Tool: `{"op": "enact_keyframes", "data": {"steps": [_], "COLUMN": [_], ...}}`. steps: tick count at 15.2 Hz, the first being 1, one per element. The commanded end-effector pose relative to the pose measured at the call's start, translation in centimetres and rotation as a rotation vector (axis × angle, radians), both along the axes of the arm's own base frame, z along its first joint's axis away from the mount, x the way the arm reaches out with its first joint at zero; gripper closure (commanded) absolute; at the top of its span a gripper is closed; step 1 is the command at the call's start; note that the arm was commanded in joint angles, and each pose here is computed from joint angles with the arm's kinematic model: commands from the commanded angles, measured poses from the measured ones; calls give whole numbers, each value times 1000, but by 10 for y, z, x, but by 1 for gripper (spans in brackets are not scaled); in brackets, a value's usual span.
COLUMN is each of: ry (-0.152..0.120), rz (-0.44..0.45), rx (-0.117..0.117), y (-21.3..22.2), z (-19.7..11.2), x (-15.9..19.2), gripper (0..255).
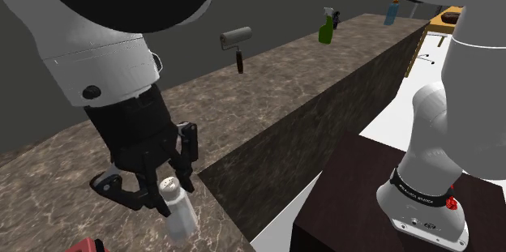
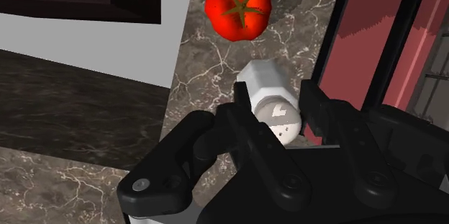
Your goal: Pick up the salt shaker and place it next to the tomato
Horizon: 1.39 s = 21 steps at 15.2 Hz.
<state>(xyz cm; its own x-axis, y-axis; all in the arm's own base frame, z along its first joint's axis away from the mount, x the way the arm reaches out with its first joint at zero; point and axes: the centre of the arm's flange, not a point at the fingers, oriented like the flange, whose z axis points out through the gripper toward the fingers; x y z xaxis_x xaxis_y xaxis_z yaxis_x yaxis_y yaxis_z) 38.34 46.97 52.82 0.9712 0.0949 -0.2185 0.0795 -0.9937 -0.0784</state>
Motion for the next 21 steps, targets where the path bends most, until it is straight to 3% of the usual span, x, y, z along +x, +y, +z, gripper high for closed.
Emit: {"op": "enact_keyframes", "data": {"steps": [1,21], "ry": [0,0], "rz": [-1,-1], "rx": [0,0], "y": [0,0], "z": [-10,-116], "x": [-1,-1], "gripper": [255,255]}}
